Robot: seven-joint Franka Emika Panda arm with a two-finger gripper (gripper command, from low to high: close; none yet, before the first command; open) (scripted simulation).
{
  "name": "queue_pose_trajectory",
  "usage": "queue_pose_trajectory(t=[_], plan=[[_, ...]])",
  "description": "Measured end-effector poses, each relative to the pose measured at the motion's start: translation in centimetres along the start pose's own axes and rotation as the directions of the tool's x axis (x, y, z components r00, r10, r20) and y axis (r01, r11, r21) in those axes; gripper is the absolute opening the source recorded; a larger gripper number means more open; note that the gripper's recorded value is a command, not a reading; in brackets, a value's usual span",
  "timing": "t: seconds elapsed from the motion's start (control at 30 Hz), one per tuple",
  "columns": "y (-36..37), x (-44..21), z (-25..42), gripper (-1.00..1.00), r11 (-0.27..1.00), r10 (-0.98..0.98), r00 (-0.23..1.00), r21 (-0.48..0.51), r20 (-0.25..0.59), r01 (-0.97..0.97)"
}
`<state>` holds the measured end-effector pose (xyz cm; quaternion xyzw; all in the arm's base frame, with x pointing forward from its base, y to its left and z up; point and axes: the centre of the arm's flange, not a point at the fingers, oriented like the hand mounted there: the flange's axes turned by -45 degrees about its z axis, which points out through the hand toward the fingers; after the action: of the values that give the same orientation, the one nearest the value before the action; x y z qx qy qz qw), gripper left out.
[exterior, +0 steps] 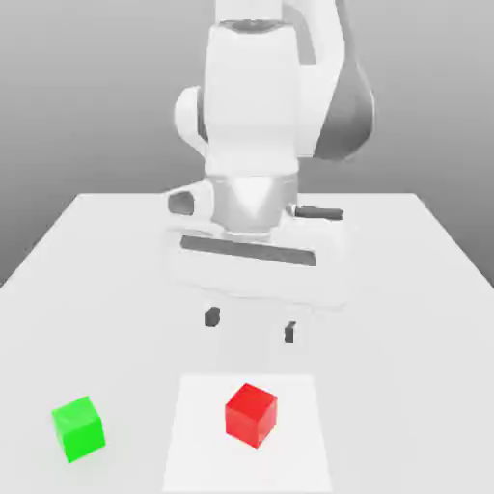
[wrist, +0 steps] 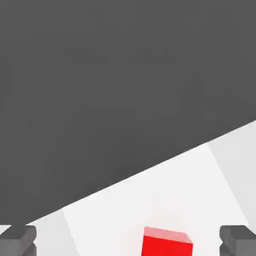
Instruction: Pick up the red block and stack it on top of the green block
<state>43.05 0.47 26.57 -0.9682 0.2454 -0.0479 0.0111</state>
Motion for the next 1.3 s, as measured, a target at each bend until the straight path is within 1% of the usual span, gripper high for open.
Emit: queue_pose_trajectory(t=[0.07,0.1,0.27,0.3,0.53,0.73,0.93,1.07,1.23,1.27,1.3], plan=[[0.9,-1.8,3.7,0.00,0.998,0.046,0.997,-0.033,0.058,-0.045],[1.1,-2.2,5.1,0.00,0.998,0.058,0.996,-0.041,0.071,-0.055],[1.5,-3.1,10.6,0.00,0.997,0.069,0.994,-0.050,0.084,-0.064],[1.6,-3.2,11.5,-1.00,0.997,0.069,0.994,-0.051,0.084,-0.065],[1.6,-3.2,11.5,-1.00,0.997,0.068,0.994,-0.050,0.083,-0.064],[1.6,-2.5,6.0,-1.00,0.996,0.071,0.994,-0.051,0.083,-0.067],[11.5,5.0,3.7,-1.00,0.989,0.144,0.986,-0.056,0.081,-0.140],[19.5,8.6,2.2,-1.00,0.984,0.173,0.982,-0.058,0.078,-0.169],[20.9,8.9,7.2,-1.00,0.986,0.161,0.984,-0.058,0.079,-0.157],[21.0,8.8,7.9,1.00,0.986,0.161,0.984,-0.058,0.079,-0.157],[21.0,8.8,7.9,1.00,0.986,0.161,0.984,-0.058,0.079,-0.157]])
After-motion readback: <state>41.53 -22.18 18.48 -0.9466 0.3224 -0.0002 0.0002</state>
